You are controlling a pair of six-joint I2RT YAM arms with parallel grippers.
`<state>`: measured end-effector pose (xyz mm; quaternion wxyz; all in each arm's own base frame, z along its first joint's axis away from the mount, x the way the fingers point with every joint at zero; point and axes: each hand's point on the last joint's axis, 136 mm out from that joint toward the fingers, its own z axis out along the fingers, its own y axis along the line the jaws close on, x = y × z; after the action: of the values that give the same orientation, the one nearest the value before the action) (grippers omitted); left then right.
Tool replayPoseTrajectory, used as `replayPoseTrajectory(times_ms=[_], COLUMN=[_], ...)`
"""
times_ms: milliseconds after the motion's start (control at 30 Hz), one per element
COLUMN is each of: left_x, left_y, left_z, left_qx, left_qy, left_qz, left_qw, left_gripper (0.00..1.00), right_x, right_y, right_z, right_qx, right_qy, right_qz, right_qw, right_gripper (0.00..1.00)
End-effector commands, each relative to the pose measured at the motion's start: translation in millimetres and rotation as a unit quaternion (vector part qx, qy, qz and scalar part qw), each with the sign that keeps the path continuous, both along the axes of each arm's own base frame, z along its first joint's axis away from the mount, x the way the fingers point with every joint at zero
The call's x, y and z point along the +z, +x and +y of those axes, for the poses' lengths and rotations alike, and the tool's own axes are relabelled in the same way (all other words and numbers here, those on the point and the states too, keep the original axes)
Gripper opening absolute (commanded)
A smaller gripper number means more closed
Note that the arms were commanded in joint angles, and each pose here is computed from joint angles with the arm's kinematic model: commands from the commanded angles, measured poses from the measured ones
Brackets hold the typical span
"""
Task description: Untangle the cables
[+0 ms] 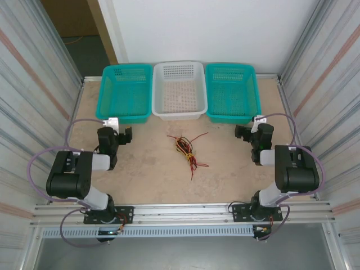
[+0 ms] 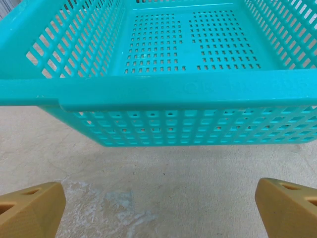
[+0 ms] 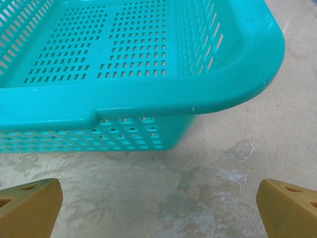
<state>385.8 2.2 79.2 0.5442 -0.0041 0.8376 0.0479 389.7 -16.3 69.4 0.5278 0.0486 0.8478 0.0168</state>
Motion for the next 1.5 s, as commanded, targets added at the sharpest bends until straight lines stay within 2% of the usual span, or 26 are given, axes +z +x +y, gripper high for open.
replayPoseTrajectory(times_ms=[0, 467, 567, 900, 967, 1033, 1133, 1267, 1333, 1467], left_x=[13.8, 14.1, 13.3, 12.8, 16.2, 31.1, 40.0, 41.0, 45.0, 46.5], left_y=[7.5, 7.4, 7.1, 8.2, 8.3, 8.9, -1.1, -40.9, -64.0, -109.0], left_z=[3.1, 3.0, 3.1, 1.0, 1.5, 7.7, 10.3, 7.8, -1.0, -26.1], left_qx=[0.005, 0.004, -0.012, -0.013, -0.009, 0.020, 0.054, 0.121, 0.134, 0.132], left_qy=[0.008, 0.007, -0.014, -0.004, -0.002, 0.017, 0.045, 0.030, 0.014, -0.061], left_qz=[-0.019, -0.020, -0.018, -0.015, -0.021, -0.014, 0.054, 0.165, 0.193, 0.245], left_qw=[1.000, 1.000, 1.000, 1.000, 1.000, 1.000, 0.996, 0.978, 0.972, 0.958], left_gripper=[0.99, 0.99, 0.99, 0.99, 0.99, 0.99, 0.99, 0.99, 0.99, 0.94], right_x=[11.8, 11.3, 11.4, 12.6, 24.3, 38.5, 46.5, 80.4, 85.0, 75.6], right_y=[5.3, 5.4, 5.5, 5.0, 8.4, 7.5, -13.9, -66.5, -93.1, -143.4], right_z=[1.7, 1.2, 0.8, 1.1, -6.1, -15.1, -7.9, 6.4, 3.0, -2.0], right_qx=[0.000, -0.001, -0.001, 0.000, -0.026, -0.066, -0.084, -0.141, -0.185, -0.264], right_qy=[0.003, 0.003, 0.005, 0.004, -0.005, 0.000, -0.004, -0.034, -0.004, 0.110], right_qz=[-0.019, -0.018, -0.018, -0.021, -0.018, 0.033, 0.062, 0.028, 0.040, 0.121], right_qw=[1.000, 1.000, 1.000, 1.000, 0.999, 0.997, 0.994, 0.989, 0.982, 0.951], right_gripper=[0.99, 0.99, 0.99, 0.99, 0.99, 0.99, 0.99, 0.99, 0.99, 0.99])
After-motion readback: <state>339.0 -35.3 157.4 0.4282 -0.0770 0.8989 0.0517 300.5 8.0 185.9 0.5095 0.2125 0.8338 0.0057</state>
